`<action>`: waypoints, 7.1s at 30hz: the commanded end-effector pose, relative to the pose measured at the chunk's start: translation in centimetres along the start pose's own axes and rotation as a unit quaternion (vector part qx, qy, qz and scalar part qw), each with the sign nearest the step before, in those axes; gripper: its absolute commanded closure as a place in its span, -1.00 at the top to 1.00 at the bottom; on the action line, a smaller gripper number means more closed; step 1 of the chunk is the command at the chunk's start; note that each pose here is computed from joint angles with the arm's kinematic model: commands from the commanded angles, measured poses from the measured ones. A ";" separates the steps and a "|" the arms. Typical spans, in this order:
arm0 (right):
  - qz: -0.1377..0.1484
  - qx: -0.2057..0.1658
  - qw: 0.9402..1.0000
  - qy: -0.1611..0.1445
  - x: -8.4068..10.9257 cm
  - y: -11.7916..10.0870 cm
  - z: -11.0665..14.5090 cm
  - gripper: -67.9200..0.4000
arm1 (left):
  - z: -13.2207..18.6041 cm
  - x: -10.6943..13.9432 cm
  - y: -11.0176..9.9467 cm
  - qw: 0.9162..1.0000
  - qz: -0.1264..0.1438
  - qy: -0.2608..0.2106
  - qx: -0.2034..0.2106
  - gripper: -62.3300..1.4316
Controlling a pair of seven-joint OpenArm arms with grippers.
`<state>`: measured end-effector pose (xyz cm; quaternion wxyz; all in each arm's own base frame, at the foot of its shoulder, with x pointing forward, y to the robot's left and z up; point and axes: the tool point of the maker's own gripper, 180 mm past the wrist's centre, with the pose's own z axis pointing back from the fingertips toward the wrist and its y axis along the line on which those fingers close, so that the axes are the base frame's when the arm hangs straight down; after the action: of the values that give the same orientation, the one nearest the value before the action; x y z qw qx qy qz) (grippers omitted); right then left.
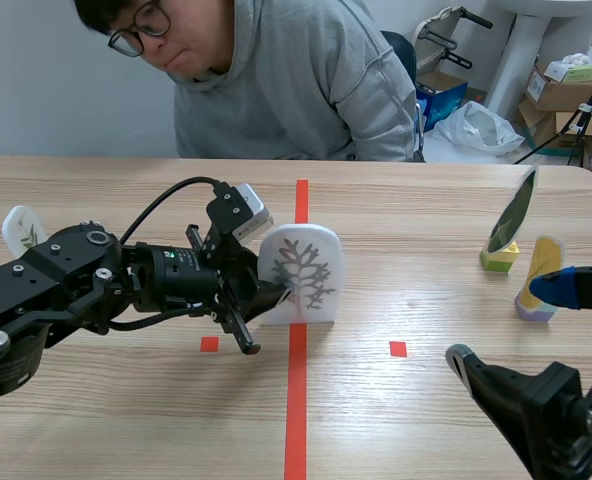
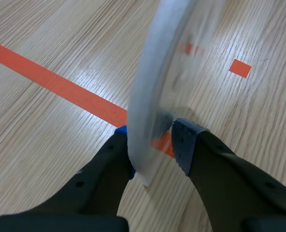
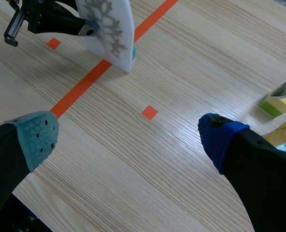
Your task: Do the leaf sorting experiment
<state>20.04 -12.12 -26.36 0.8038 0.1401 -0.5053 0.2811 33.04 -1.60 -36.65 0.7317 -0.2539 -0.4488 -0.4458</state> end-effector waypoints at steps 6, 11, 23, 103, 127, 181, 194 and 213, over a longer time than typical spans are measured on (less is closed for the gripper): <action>0.012 -0.005 1.000 -0.002 0.3 -0.5 0.0 0.74 | 0.0 2.0 0.1 0.999 0.020 -0.040 -0.002 -0.78; 0.012 -0.006 1.000 -0.002 0.2 -0.5 0.0 0.74 | 0.8 2.4 -0.1 0.997 0.045 -0.056 -0.023 -0.78; 0.012 -0.006 1.000 -0.002 0.2 -0.5 0.0 0.74 | 10.6 2.5 3.6 0.983 0.115 -0.113 0.086 -0.78; 0.012 -0.006 1.000 -0.002 0.2 -0.5 0.0 0.74 | 26.5 -7.2 4.7 0.924 0.155 -0.046 0.347 0.77; 0.002 -0.003 1.000 -0.012 0.6 -0.4 0.0 0.74 | 23.7 4.8 -4.2 0.973 0.082 -0.110 0.185 0.84; -0.010 -0.001 1.000 -0.025 1.1 -0.3 0.0 0.74 | 23.5 4.1 -4.4 0.975 0.087 -0.091 0.183 0.84; -0.010 -0.001 1.000 -0.025 1.1 -0.3 0.0 0.74 | 23.5 4.0 -4.4 0.975 0.087 -0.089 0.183 0.84; -0.010 -0.001 1.000 -0.023 1.0 -0.4 0.0 0.74 | 23.5 4.0 -4.4 0.975 0.087 -0.089 0.183 0.84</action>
<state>20.19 -12.02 -25.99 0.8013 0.1489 -0.5130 0.2694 19.83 12.96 -22.68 0.7650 -0.1848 -0.5551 -0.2692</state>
